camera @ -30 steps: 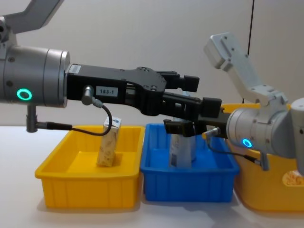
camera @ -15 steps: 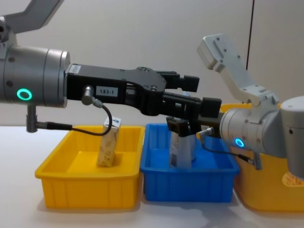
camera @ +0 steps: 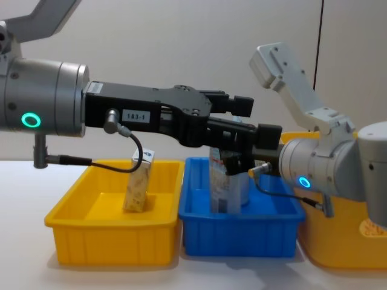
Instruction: Bimanual collaborative sorting of washing and personal care products
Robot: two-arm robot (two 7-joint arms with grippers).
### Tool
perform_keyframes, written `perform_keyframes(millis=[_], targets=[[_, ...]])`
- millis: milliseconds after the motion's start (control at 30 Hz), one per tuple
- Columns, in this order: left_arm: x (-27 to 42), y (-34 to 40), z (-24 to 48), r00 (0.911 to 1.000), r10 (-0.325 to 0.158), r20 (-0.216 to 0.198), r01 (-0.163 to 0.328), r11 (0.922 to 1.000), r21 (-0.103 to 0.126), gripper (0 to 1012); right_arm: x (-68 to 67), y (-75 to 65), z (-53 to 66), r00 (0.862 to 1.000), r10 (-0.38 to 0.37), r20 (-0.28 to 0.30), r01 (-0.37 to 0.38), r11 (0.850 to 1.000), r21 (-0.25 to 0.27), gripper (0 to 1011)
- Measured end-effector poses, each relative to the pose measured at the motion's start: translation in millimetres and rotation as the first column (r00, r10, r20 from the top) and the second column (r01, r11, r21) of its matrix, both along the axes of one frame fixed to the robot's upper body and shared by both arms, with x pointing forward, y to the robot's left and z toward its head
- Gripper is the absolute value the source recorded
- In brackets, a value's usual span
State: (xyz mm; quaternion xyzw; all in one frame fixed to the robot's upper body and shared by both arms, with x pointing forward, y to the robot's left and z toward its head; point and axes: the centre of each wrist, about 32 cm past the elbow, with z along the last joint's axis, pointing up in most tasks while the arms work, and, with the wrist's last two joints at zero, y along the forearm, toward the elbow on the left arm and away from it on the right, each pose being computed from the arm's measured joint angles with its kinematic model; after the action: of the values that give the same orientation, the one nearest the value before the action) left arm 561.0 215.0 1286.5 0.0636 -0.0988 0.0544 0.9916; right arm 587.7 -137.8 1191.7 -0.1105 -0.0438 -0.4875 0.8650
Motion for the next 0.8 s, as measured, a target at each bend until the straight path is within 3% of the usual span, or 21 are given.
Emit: perform_keyframes(millis=[367, 800], targets=[[0.0, 0.0, 0.0, 1.0, 0.0, 0.0, 0.0, 1.0, 0.0, 1001, -7.6, -3.1, 4.7, 1.0, 0.013, 0.021, -0.013, 1.0, 0.003, 24], [0.0, 0.0, 0.0, 1.0, 0.0, 0.0, 0.0, 1.0, 0.0, 1001, -16.1, -10.2, 32.9, 0.995, 0.025, 0.095, -0.032, 0.997, 0.07, 16]])
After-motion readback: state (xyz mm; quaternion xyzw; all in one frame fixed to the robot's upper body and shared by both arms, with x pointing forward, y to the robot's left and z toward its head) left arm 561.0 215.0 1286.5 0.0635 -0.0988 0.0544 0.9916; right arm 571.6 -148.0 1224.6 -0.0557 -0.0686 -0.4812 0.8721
